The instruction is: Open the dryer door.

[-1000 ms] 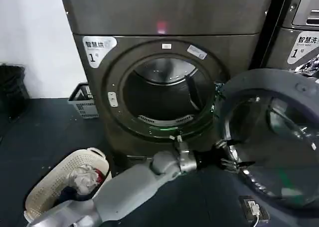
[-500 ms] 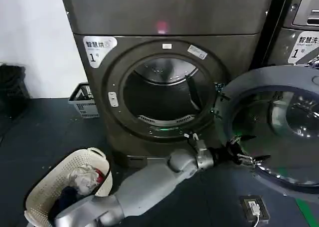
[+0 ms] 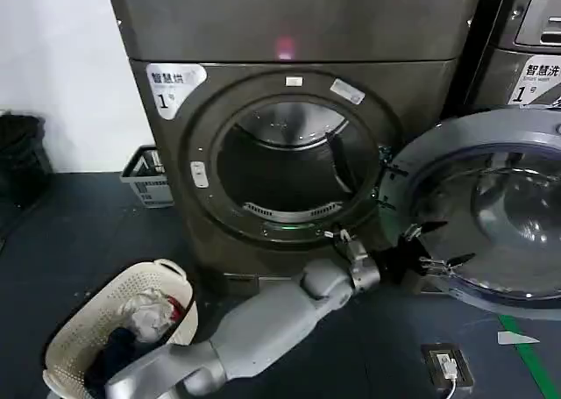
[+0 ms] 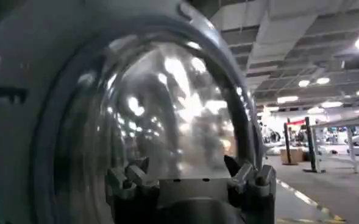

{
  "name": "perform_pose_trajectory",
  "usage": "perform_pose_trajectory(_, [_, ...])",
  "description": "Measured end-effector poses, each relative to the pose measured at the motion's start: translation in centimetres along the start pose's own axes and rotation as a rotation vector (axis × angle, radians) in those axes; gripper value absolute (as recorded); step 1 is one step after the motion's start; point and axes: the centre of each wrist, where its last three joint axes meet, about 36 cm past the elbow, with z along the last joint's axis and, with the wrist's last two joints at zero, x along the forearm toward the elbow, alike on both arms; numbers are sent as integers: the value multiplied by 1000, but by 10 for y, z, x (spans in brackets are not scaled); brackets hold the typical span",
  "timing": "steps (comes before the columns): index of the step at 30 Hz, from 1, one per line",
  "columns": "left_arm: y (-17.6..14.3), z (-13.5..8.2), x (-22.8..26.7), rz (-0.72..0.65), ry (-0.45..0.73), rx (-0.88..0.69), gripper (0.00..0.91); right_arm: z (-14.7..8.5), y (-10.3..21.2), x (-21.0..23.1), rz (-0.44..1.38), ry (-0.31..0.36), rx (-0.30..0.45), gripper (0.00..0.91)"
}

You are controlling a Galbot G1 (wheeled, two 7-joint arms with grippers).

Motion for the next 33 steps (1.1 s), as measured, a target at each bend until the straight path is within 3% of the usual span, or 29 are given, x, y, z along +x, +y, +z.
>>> perform_pose_trajectory(11, [-3,-13,37,-76,-103,-55,907,-7,5,0,-6,-2,0,907])
perform_pose_trajectory(18, [-4,-28,94,-106,-135,-44,907,-8,9,-2,-7,-2,-10,907])
perform_pose_trajectory(26, [-2,-66,176,-174,11,-108,907,-16,12,-5,37,12,-18,907])
perform_pose_trajectory(33, [4,-99,256,-250,230,-191,907,-18,18,-7,58,17,-7,907])
